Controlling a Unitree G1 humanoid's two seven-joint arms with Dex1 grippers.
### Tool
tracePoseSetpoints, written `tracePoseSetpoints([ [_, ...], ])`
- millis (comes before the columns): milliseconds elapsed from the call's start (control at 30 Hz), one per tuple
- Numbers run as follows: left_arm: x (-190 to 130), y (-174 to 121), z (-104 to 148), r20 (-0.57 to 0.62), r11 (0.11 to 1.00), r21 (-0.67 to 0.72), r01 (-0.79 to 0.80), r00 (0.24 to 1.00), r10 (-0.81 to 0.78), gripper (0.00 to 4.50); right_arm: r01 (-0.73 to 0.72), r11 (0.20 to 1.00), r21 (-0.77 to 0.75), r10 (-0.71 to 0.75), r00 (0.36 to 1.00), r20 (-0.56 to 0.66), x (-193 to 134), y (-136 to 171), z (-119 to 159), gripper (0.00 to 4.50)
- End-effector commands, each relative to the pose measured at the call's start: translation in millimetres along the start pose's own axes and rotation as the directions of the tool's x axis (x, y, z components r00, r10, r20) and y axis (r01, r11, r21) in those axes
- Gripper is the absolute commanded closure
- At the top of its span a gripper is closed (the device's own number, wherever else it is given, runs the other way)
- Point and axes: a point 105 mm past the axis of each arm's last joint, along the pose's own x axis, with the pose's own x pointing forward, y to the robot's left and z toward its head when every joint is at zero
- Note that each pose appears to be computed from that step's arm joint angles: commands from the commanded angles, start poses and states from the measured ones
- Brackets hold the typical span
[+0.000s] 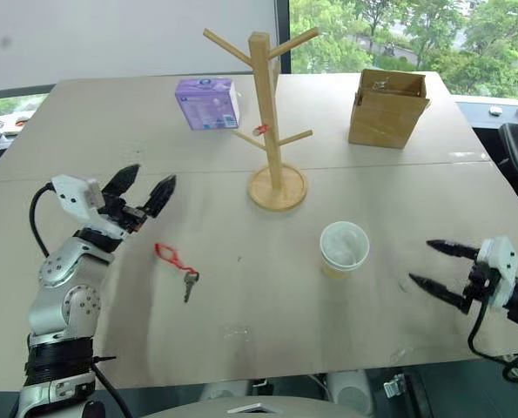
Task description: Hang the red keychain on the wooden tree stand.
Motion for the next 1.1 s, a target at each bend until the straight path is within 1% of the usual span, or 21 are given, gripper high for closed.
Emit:
tracePoseSetpoints([
  [33, 4, -34, 14, 0.021, 0.981, 0.007, 0.196, 0.98, -0.196, 0.03, -0.085, 0.992, -0.089, 0.088, 0.996, 0.033, 11, 11, 13, 0.0],
  [100, -1, -52, 12, 0.003, 0.953, 0.001, 0.302, 0.953, -0.302, 0.03, -0.075, 0.992, -0.1, 0.083, 0.993, 0.082, 19, 9, 19, 0.0],
  [200, -19, -84, 5, -0.057, 0.869, -0.026, 0.495, 0.867, -0.495, 0.03, -0.056, 0.992, -0.117, 0.07, 0.99, 0.125, 27, 2, 26, 0.0],
  [233, -28, -95, 2, -0.077, 0.823, -0.081, 0.561, 0.82, -0.567, 0.03, -0.052, 0.991, -0.12, 0.067, 0.989, 0.129, 28, -1, 27, 0.0],
  [267, -40, -105, -3, -0.108, 0.763, -0.144, 0.63, 0.756, -0.645, 0.03, -0.045, 0.992, -0.12, 0.061, 0.989, 0.132, 30, -3, 27, 0.0],
  [300, -56, -113, -6, -0.131, 0.695, -0.152, 0.702, 0.683, -0.718, 0.03, -0.034, 0.992, -0.124, 0.051, 0.989, 0.138, 32, -7, 27, 0.0],
  [333, -69, -118, -9, -0.154, 0.647, -0.168, 0.744, 0.628, -0.763, 0.03, -0.025, 0.992, -0.126, 0.043, 0.989, 0.143, 33, -9, 27, 0.0],
  [367, -78, -120, -10, -0.163, 0.613, -0.183, 0.768, 0.592, -0.79, 0.03, -0.018, 0.992, -0.125, 0.036, 0.989, 0.145, 34, -10, 27, 0.0],
  [467, -87, -123, -7, -0.166, 0.553, -0.121, 0.824, 0.532, -0.83, 0.03, -0.024, 0.993, -0.119, 0.041, 0.989, 0.143, 36, -8, 25, 0.0],
  [567, -82, -121, 1, -0.105, 0.568, -0.083, 0.819, 0.56, -0.822, 0.03, -0.034, 0.993, -0.113, 0.05, 0.989, 0.137, 35, -4, 22, 0.0],
  [667, -83, -128, 3, -0.074, 0.538, -0.04, 0.842, 0.535, -0.842, 0.03, -0.058, 0.992, -0.113, 0.071, 0.99, 0.118, 35, 0, 19, 0.0],
  [733, -89, -135, -1, -0.08, 0.497, 0.021, 0.868, 0.497, -0.864, 0.03, -0.084, 0.988, -0.129, 0.099, 0.989, 0.112, 38, 4, 19, 0.0],
  [833, -88, -134, -6, -0.086, 0.505, 0.008, 0.863, 0.504, -0.859, 0.03, -0.109, 0.984, -0.139, 0.124, 0.987, 0.105, 41, 7, 20, 0.0],
  [933, -84, -133, -7, -0.073, 0.529, -0.009, 0.849, 0.527, -0.847, 0.03, -0.118, 0.983, -0.142, 0.133, 0.986, 0.105, 44, 8, 21, 0.0],
  [1100, -88, -135, -12, -0.088, 0.517, -0.022, 0.856, 0.513, -0.854, 0.03, -0.132, 0.978, -0.16, 0.153, 0.98, 0.126, 58, 11, 28, 0.0],
])
